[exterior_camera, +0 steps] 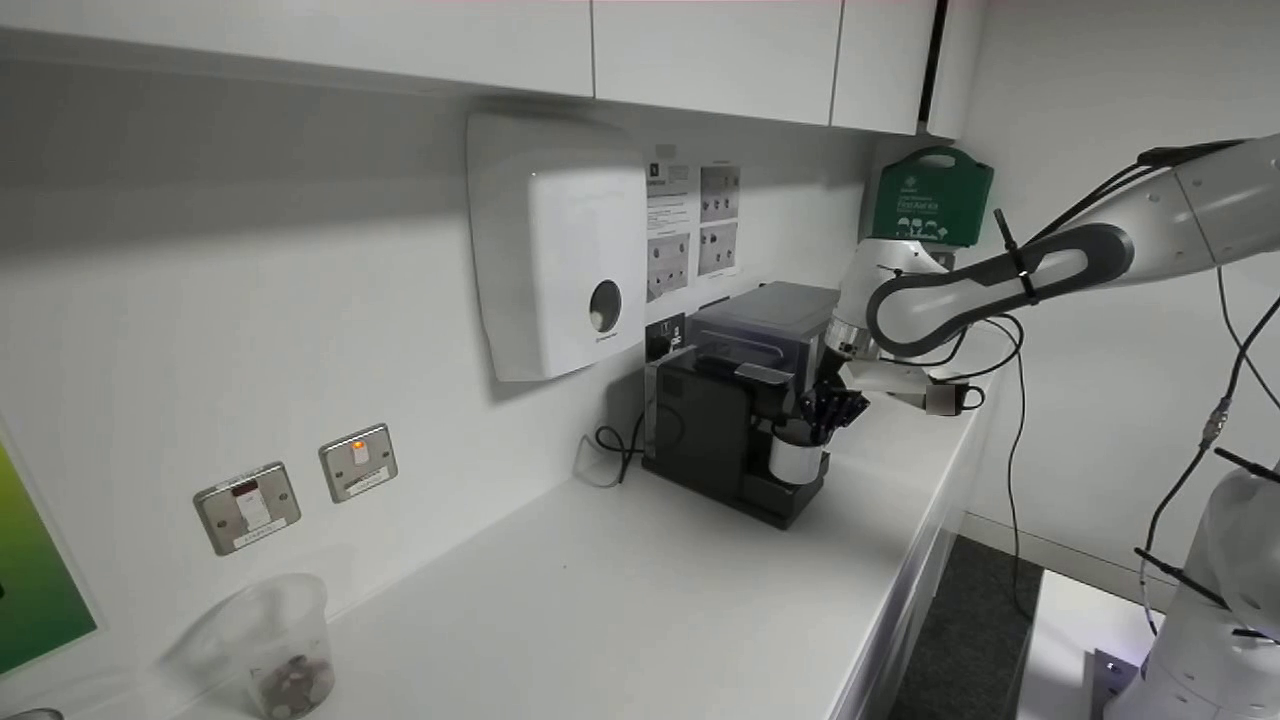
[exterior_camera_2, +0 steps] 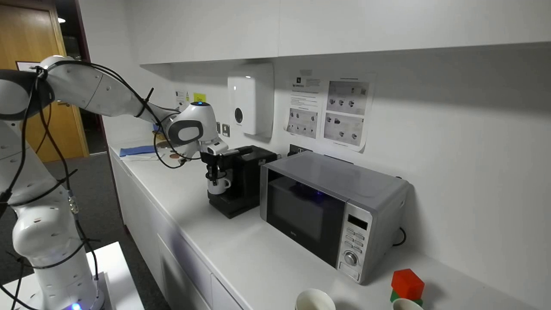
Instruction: Put the cup on the coffee maker and then remove it and put it back on the table
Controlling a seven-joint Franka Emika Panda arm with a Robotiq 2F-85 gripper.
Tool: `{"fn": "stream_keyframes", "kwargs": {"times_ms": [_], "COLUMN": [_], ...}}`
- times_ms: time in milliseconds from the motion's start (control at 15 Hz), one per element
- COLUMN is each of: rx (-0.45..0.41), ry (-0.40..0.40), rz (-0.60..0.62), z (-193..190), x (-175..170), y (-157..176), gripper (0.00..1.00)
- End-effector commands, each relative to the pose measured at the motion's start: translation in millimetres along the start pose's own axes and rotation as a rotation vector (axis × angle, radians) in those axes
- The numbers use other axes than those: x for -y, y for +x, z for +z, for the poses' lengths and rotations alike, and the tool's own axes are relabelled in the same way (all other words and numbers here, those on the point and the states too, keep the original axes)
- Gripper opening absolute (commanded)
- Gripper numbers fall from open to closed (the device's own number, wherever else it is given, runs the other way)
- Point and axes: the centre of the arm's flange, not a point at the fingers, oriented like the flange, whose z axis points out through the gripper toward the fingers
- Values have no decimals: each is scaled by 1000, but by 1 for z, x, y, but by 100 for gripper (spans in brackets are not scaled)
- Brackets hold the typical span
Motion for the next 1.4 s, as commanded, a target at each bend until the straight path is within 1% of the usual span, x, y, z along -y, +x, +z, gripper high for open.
{"fn": "stream_keyframes", "kwargs": {"times_ms": [0,733,1333], "rx": [-19,-5,4], "ry": [16,13,5], "rz": [-28,-51,-68], "z": [-16,-3,0], "x": [-11,-1,-5], "y": [-9,-6,-18], "gripper": [2,2,2]}}
